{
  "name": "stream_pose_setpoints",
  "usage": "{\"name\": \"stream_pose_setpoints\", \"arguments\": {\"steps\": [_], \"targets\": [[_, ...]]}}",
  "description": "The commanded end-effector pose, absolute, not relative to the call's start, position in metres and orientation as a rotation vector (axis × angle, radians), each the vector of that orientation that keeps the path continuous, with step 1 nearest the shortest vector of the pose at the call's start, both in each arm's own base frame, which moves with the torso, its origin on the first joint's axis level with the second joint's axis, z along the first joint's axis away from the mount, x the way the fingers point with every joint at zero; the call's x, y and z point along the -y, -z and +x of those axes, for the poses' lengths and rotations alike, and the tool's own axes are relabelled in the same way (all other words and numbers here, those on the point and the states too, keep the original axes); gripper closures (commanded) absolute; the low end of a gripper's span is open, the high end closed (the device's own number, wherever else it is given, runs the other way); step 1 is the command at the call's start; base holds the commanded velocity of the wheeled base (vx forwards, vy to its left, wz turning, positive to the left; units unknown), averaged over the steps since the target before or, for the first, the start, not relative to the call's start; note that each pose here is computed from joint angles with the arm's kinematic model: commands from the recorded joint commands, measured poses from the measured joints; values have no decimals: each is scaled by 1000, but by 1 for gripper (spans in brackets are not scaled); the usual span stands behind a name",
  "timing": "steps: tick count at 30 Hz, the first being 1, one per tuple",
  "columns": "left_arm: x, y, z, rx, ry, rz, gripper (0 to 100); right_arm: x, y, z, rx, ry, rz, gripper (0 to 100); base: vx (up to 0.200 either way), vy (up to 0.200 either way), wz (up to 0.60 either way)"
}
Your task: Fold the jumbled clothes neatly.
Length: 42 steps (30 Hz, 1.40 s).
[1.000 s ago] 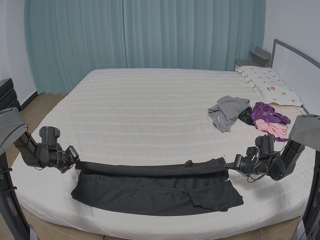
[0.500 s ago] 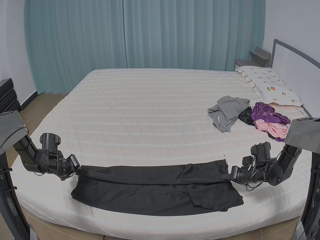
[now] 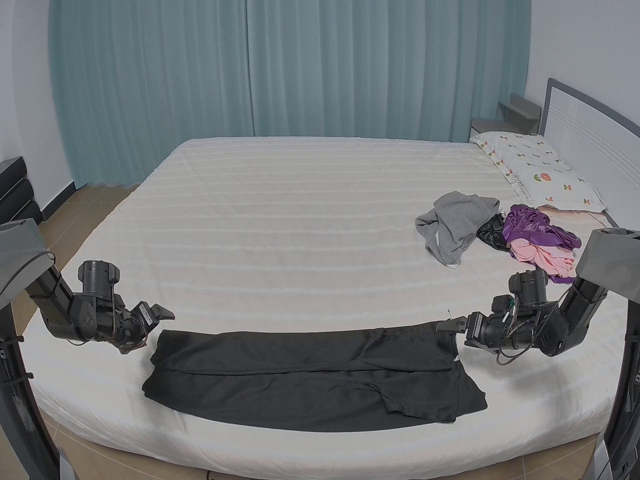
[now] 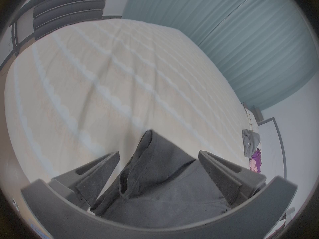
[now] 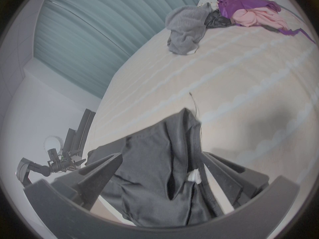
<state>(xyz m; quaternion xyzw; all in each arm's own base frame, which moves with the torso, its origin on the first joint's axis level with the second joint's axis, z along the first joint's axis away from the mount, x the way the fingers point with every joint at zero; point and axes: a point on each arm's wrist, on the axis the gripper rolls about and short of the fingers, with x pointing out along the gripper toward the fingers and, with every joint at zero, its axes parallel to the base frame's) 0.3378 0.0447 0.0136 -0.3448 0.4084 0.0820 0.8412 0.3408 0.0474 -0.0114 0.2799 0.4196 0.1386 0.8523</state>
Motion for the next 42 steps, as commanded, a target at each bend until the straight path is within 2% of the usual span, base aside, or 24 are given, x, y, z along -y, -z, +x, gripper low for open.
{"name": "stream_pose_setpoints", "arguments": {"steps": [1, 9, 18, 19, 25, 26, 42], "targets": [[-47, -15, 355, -825, -166, -724, 0, -42, 15, 355, -866, -267, 602, 0, 0, 0, 0], [-35, 9, 384, -829, -177, -676, 0, -42, 29, 376, -876, -188, 600, 0, 0, 0, 0], [-30, 20, 386, -849, -198, -653, 0, -44, 36, 382, -882, -172, 594, 0, 0, 0, 0], [-30, 21, 385, -852, -199, -651, 100, -44, 36, 383, -883, -174, 593, 0, 0, 0, 0], [-34, 20, 386, -843, -211, -663, 100, -49, 48, 389, -890, -162, 580, 0, 0, 0, 0], [-35, 20, 386, -842, -216, -667, 100, -50, 49, 390, -890, -160, 577, 100, 0, 0, 0], [-42, 19, 383, -833, -256, -713, 100, -43, 43, 393, -860, -125, 633, 100, 0, 0, 0]]}}
